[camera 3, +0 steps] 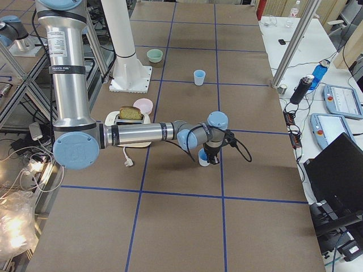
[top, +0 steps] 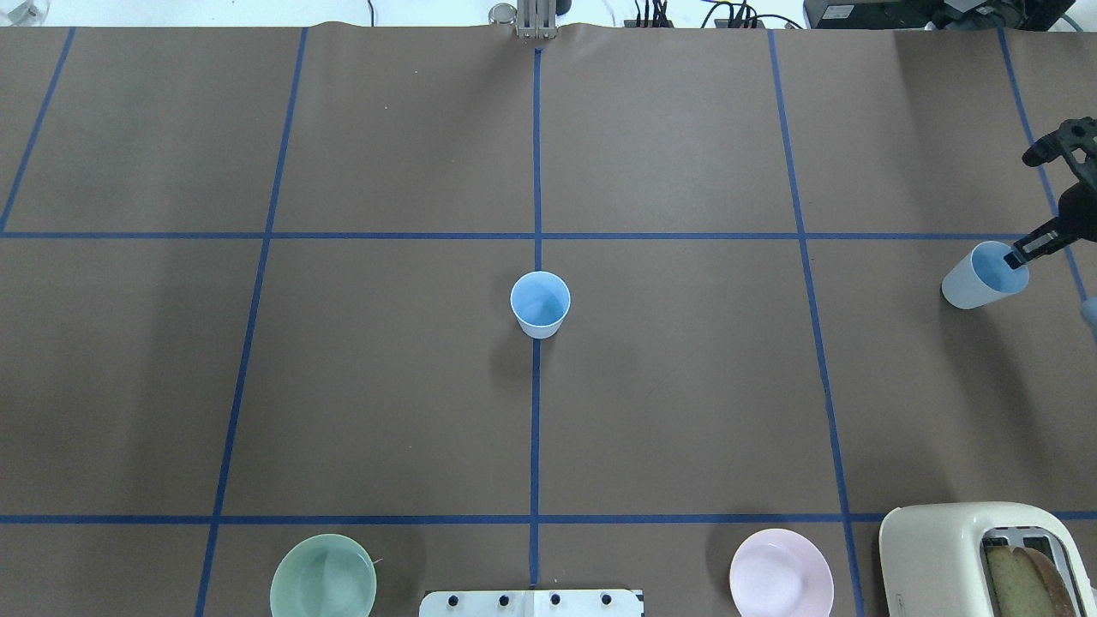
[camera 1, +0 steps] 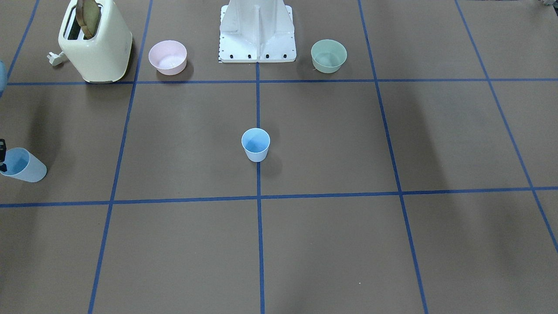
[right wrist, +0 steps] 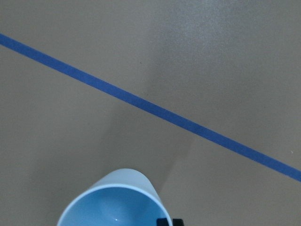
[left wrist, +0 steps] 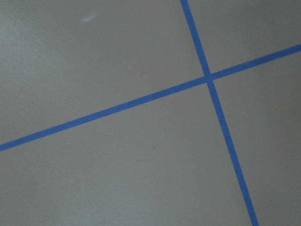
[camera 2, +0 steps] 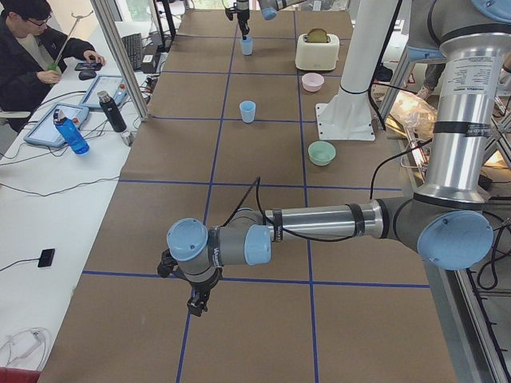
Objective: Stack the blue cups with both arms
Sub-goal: 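Lower the right gripper onto the other light blue cup and grasp it, then carry the cup with the right gripper above the centered cup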
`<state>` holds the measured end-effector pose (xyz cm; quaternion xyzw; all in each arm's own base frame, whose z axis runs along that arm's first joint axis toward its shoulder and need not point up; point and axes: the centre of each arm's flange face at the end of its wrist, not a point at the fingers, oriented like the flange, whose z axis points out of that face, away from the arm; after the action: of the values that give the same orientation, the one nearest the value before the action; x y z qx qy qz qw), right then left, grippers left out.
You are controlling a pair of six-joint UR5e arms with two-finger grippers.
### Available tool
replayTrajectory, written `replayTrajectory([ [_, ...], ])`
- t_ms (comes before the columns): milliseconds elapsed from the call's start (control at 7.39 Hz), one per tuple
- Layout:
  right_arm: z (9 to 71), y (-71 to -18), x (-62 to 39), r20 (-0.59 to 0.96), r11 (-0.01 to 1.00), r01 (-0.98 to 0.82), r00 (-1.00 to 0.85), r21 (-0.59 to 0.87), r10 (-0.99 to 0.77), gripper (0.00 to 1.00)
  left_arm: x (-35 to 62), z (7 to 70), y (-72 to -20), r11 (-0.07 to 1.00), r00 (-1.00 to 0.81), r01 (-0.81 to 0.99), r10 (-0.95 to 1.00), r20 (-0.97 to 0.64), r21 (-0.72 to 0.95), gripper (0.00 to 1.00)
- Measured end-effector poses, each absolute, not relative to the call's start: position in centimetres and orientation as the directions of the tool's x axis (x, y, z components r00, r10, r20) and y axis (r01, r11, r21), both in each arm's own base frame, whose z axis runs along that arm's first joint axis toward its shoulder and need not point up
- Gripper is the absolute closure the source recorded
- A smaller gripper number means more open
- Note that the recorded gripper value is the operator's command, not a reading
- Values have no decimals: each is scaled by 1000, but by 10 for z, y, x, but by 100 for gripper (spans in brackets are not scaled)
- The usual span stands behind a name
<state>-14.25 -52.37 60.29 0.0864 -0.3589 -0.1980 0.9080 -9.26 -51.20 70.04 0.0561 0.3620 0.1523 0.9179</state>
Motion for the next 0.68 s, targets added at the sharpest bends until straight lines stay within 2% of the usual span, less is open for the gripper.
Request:
replayTrajectory([
  [406,542,-534,-146,646,897,253,625,363,-438,100,-92,710,-500,953,697,-222,303,-650,206,2],
  [677,453,-553,-162,726,934,125,598,336,-341,100,-91,706,-484,983,720,-124,183,-669,135,2],
])
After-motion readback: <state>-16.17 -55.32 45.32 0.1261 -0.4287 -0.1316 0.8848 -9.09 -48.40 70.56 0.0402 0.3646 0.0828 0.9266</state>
